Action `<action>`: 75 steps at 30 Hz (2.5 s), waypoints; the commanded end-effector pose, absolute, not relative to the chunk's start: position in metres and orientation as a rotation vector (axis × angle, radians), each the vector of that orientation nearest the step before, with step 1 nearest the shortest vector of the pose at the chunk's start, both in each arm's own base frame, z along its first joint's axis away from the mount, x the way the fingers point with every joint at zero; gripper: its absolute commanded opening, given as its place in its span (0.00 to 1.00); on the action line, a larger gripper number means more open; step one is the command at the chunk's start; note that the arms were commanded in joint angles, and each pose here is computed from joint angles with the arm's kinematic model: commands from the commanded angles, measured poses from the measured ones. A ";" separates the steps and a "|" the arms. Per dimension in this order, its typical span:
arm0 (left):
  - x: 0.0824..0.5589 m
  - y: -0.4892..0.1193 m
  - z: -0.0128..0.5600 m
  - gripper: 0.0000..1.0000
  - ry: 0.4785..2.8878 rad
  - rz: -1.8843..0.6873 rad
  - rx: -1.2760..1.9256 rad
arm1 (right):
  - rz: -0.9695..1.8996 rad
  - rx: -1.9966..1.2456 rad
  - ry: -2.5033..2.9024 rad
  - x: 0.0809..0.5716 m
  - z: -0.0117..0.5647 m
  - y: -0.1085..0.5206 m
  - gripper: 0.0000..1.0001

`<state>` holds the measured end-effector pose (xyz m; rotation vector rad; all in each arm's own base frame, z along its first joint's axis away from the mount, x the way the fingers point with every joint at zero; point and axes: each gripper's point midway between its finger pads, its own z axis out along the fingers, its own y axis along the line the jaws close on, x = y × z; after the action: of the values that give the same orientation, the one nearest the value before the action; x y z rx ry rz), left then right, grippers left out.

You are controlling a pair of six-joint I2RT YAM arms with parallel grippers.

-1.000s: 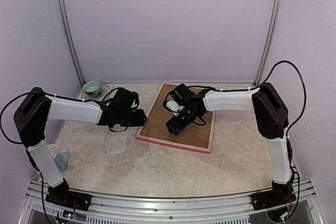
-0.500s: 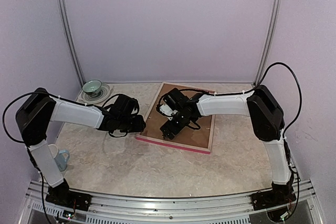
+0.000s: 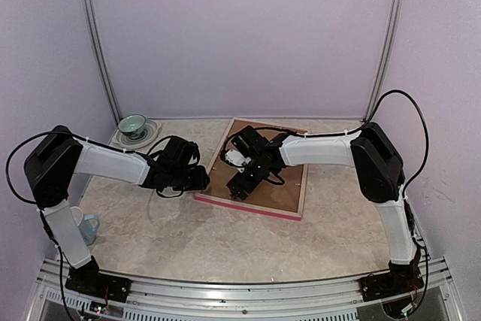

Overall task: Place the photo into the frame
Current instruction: Press the fastener onto the backboard, then rotate the photo frame at the center of the board.

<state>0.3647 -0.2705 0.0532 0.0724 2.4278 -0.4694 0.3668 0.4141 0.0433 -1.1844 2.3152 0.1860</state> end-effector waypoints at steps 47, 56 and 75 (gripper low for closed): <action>0.353 -0.275 0.080 0.42 2.345 -0.455 0.089 | 0.224 -0.687 2.407 0.484 0.112 0.282 0.99; 0.340 -0.302 0.068 0.42 2.387 -0.493 0.161 | -0.059 -0.673 2.394 0.505 0.102 0.243 0.99; 0.315 -0.311 0.047 0.41 2.437 -0.465 0.217 | 0.055 -0.101 2.398 0.627 0.067 0.135 0.94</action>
<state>0.3185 -0.3122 0.0553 0.2114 2.4180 -0.4859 0.6049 0.1312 0.0546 -0.1871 2.4705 -0.0701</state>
